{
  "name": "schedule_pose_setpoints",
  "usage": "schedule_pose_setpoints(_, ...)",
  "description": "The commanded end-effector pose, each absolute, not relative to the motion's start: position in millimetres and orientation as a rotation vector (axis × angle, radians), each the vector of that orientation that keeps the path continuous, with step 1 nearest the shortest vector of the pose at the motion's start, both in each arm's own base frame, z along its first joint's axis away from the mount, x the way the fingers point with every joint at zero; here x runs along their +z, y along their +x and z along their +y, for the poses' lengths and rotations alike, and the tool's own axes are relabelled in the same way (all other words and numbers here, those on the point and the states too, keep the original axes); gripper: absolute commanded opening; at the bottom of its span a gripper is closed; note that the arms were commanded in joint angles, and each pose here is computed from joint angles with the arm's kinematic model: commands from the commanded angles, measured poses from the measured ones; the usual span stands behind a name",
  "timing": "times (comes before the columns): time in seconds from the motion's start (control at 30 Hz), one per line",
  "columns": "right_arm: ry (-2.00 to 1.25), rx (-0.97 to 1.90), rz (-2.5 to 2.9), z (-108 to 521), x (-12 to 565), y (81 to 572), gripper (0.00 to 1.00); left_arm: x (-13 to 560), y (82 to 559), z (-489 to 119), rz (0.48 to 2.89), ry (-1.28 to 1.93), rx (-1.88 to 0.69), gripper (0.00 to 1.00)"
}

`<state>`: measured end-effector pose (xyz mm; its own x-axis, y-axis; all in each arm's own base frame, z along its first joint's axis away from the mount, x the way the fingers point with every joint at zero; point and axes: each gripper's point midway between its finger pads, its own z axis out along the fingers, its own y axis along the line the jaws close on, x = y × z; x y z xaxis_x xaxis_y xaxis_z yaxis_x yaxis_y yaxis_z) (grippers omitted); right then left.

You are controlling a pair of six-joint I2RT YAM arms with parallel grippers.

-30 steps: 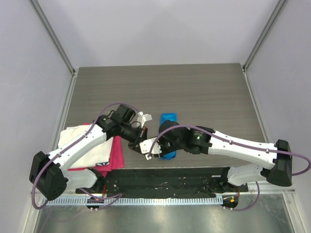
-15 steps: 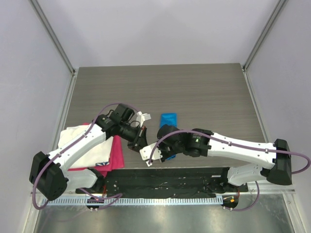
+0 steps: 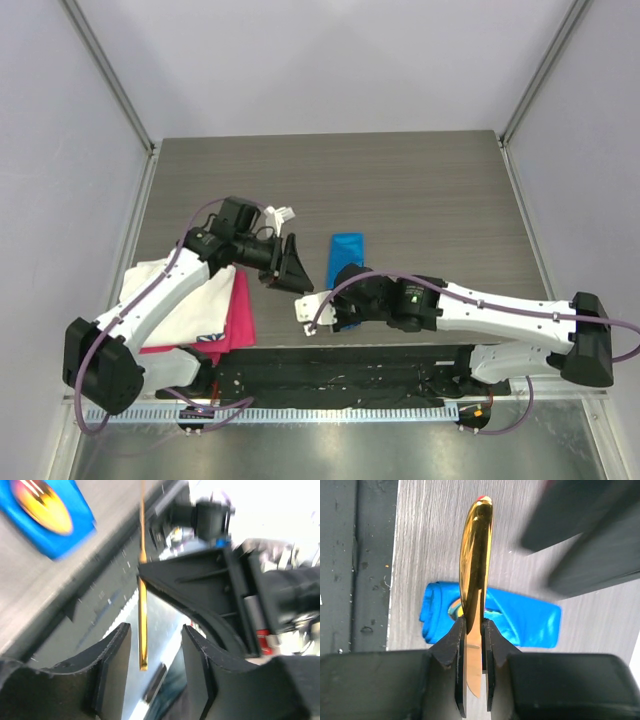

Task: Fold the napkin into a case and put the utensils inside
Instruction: Pass from the left arm to the right, then insert the knife into the folded napkin.

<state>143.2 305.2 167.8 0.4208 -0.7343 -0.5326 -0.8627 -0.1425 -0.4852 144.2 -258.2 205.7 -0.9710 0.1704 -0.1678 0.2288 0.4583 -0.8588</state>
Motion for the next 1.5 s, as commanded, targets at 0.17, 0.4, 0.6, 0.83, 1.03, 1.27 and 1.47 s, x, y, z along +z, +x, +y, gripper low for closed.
schedule_pose_setpoints(0.17, -1.336, 0.353, 1.767, 283.7, 179.6, 182.3, 0.01, 196.8, 230.5, -196.5, 2.493, -0.111, -1.214, 0.5)
schedule_pose_setpoints(0.4, -0.831, 0.502, 2.14, 247.1, 166.3, 209.5, 0.01, 185.8, 242.7, -208.5, 2.414, -0.224, -1.344, 0.34)
schedule_pose_setpoints(0.6, -0.466, 0.736, 2.473, 242.4, 131.9, 197.8, 0.01, 169.4, 235.9, -251.7, 2.465, -0.136, -1.363, 0.28)
schedule_pose_setpoints(0.83, -0.311, 0.87, 2.812, 260.3, 100.6, 172.1, 0.01, 138.4, 231.6, -300.8, 2.523, -0.087, -1.379, 0.17)
schedule_pose_setpoints(1.03, -0.225, 0.865, 2.898, 258.8, 102.2, 175.4, 0.01, 116.9, 218.6, -331.7, 2.593, 0.003, -1.366, 0.12)
schedule_pose_setpoints(1.27, -0.158, 0.881, 2.972, 257.4, 94.0, 177.8, 0.01, 86.4, 201.2, -342.8, 2.663, 0.039, -1.325, 0.1)
schedule_pose_setpoints(1.47, -0.11, 0.898, 3.007, 256.2, 89.4, 182.5, 0.01, 72.2, 187.0, -338.9, 2.694, 0.041, -1.313, 0.09)
